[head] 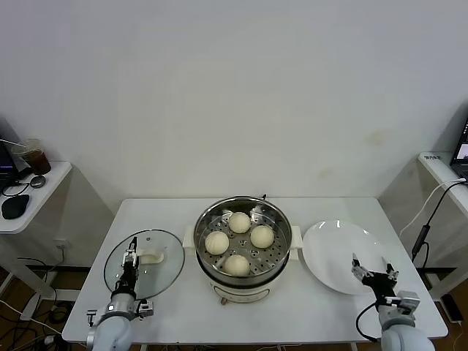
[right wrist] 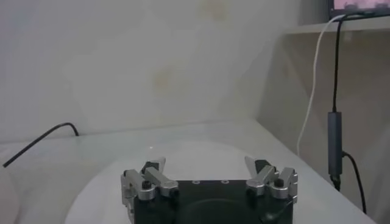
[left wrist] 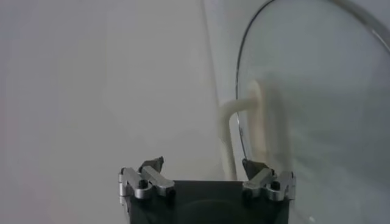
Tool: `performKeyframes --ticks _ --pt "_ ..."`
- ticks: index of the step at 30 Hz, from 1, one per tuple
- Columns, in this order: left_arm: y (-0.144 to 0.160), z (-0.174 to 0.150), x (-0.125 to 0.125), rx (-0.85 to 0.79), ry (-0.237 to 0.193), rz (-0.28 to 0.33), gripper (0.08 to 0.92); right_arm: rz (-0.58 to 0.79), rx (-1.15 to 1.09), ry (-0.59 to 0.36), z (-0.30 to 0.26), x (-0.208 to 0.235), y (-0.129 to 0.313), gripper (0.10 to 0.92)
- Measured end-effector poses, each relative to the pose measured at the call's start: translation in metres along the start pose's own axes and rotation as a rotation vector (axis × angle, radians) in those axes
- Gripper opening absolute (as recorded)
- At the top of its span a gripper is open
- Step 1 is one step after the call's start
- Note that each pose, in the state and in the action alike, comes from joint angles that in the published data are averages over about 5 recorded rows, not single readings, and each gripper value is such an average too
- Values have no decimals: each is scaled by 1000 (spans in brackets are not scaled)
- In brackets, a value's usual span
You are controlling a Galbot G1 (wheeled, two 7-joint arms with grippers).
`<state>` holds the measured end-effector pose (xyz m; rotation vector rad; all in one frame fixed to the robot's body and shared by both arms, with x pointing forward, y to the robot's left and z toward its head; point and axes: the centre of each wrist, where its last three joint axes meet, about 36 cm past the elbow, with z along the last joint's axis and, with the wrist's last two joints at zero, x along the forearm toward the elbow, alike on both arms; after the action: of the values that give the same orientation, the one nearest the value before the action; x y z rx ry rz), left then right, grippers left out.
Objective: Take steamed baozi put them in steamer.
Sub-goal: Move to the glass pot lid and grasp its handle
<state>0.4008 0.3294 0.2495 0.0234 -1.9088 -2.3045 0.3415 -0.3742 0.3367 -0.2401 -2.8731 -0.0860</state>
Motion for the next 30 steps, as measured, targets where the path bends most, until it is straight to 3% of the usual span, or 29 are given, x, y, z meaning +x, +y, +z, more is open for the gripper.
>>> performKeyframes --ticks 30 --pt "-2 3 -28 29 7 4 795 3 13 6 7 5 1 823"
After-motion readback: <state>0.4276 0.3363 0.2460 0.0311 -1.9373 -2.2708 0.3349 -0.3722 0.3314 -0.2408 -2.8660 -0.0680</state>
